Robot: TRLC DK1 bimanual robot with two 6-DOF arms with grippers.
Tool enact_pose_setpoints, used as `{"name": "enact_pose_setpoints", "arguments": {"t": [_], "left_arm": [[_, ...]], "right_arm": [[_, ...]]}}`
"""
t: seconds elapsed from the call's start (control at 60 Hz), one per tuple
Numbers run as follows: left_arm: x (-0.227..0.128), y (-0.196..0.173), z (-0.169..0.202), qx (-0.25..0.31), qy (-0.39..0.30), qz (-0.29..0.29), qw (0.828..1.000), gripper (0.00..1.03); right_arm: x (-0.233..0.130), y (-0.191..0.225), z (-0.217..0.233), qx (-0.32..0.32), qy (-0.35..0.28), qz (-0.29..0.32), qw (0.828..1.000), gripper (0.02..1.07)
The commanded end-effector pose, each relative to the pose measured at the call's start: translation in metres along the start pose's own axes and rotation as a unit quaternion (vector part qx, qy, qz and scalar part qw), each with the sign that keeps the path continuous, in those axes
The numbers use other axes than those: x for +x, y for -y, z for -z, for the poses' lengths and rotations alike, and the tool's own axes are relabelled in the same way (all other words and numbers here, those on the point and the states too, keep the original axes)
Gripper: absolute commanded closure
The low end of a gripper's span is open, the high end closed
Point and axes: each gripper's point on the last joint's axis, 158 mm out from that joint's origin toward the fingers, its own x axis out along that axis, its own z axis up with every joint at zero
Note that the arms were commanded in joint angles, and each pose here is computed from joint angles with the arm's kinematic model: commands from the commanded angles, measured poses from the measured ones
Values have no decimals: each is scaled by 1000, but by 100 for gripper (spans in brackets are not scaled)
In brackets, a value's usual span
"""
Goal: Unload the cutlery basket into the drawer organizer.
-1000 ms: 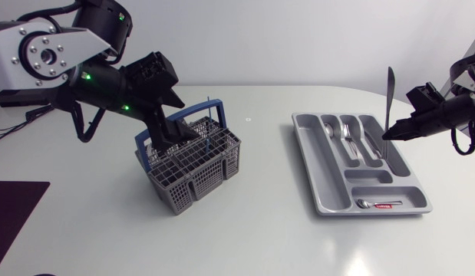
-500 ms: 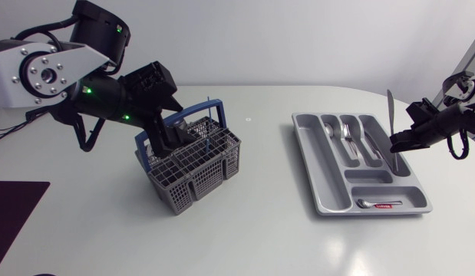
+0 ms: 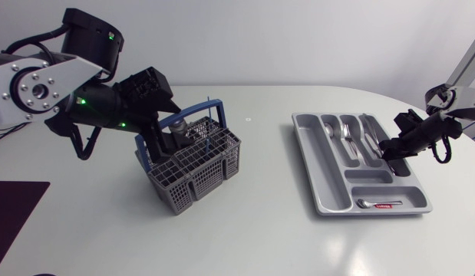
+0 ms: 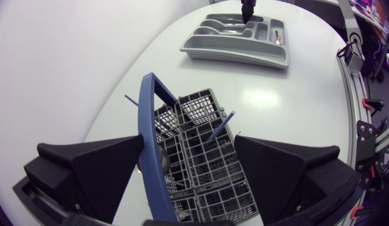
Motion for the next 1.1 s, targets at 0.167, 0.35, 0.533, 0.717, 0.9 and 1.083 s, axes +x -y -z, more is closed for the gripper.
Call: {"name": "enact_pose_setpoints", "arguments": {"t": [0.167,0.35,0.533,0.717,0.9,1.083], "left_arm": [[7,14,22,-10,-23,4,1000,4],[9,11,24,-2,-23,-5,1000,4],[9,17,24,18,-11,-14,1000,4],[9,20,17,51,20,-33,998,4],[12,31,5,62,52,-3,997,4],[-3,8,-4,64,72,-40,995,4]], "right_arm": [[4,10,14,17,-15,6,1000,91],[-20,5,12,9,7,15,1000,21],[-65,-16,3,-19,65,15,998,11],[-93,-63,3,-68,109,-19,992,11],[-102,-108,10,-108,127,-38,985,11],[-100,-127,17,-123,125,-45,983,11]]}}
